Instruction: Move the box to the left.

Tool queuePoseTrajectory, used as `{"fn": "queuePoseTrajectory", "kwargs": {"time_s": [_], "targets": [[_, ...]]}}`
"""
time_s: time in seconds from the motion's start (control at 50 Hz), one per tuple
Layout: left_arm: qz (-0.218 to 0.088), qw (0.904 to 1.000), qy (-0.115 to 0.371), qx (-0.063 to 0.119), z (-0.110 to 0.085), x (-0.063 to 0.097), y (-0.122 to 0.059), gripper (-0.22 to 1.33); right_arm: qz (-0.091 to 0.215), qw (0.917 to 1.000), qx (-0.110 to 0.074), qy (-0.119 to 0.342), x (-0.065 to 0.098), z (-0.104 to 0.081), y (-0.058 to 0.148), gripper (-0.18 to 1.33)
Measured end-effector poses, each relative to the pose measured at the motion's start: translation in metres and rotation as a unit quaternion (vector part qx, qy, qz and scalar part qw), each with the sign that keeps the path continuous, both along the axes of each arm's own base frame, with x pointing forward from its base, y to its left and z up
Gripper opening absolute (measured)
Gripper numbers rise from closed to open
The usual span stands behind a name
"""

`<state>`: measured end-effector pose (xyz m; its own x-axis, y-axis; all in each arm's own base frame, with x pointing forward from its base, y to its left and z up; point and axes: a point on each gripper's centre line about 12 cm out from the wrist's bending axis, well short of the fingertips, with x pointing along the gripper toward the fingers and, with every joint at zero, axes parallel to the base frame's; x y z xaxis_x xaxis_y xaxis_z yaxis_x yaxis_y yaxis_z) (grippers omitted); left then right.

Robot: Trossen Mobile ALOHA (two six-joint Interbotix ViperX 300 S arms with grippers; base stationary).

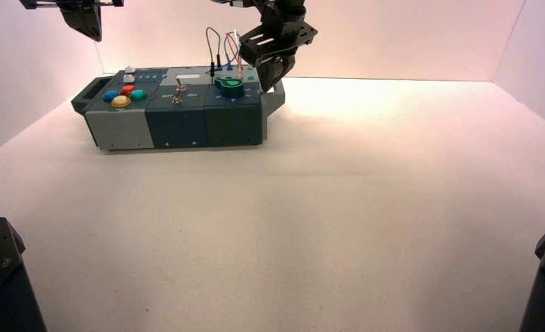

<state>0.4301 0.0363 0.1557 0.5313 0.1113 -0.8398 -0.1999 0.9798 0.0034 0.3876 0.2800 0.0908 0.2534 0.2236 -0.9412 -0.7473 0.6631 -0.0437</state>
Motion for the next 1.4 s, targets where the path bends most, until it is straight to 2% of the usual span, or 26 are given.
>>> {"fn": "queuePoseTrajectory", "kwargs": {"time_s": [0.12, 0.34, 0.54, 0.74, 0.9, 1.18, 1.4], "targets": [[0.001, 1.0000, 0.000, -0.001, 0.000, 0.000, 0.001, -0.16, 0.017, 0.9995, -0.013, 0.023, -0.015, 0.000, 0.008, -0.14], [0.003, 1.0000, 0.000, 0.000, 0.001, 0.001, 0.002, -0.16, 0.020, 0.9994, -0.013, 0.026, -0.016, -0.001, 0.008, -0.14], [0.004, 1.0000, -0.001, -0.001, 0.002, 0.001, 0.002, -0.16, 0.025, 0.9995, -0.018, 0.012, -0.013, 0.000, 0.007, -0.14], [0.003, 1.0000, -0.001, 0.000, 0.002, 0.001, 0.002, -0.16, 0.045, 0.9975, -0.047, -0.026, -0.001, 0.003, 0.005, -0.12], [0.003, 1.0000, 0.000, 0.001, 0.002, 0.001, 0.003, -0.16, 0.048, 0.9963, -0.060, -0.038, 0.004, 0.004, 0.000, -0.11], [-0.020, 0.9986, 0.044, 0.020, 0.000, -0.007, 0.004, -0.16, 0.021, 0.9967, -0.066, -0.042, 0.022, 0.007, -0.025, -0.09], [-0.023, 0.9985, 0.044, 0.023, 0.002, -0.006, 0.006, -0.16, -0.010, 0.9968, -0.065, -0.046, 0.038, 0.004, -0.050, -0.09]]}}
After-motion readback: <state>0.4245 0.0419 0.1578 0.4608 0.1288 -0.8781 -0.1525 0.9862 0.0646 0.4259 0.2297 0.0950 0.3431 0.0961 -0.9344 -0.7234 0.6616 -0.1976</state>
